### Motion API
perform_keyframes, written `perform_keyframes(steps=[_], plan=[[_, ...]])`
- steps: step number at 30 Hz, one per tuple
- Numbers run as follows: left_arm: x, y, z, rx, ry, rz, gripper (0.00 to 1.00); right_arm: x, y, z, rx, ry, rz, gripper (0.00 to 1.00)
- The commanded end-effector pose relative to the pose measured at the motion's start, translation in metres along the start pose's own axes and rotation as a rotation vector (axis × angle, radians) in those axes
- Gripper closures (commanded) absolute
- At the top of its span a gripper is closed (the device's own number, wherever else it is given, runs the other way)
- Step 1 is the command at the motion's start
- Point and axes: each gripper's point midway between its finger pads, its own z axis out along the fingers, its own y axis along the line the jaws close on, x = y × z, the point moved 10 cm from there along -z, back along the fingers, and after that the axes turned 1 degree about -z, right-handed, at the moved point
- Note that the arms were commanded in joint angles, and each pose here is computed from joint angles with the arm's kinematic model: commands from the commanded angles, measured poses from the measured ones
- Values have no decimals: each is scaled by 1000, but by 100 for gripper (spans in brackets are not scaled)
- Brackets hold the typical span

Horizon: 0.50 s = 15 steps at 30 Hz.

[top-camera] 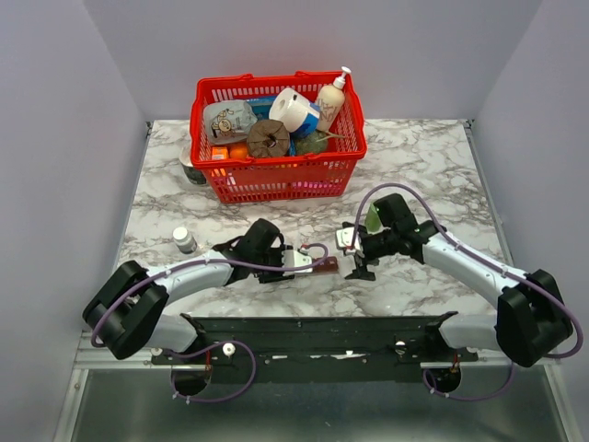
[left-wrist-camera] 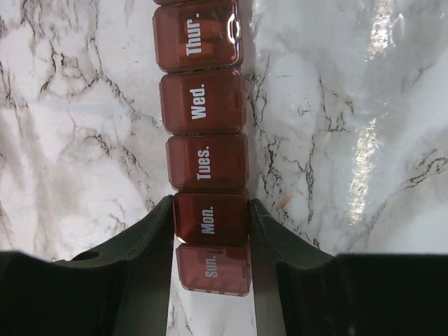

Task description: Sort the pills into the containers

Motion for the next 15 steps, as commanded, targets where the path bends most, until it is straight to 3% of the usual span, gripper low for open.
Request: perform_keyframes(steps=[1,15], plan=[[-16,-1,-7,43,-91,8,98,2,-2,12,21,22,-67,1],[-21,-2,-17,5,-133,9,100,4,-11,33,55,119,-15,14]])
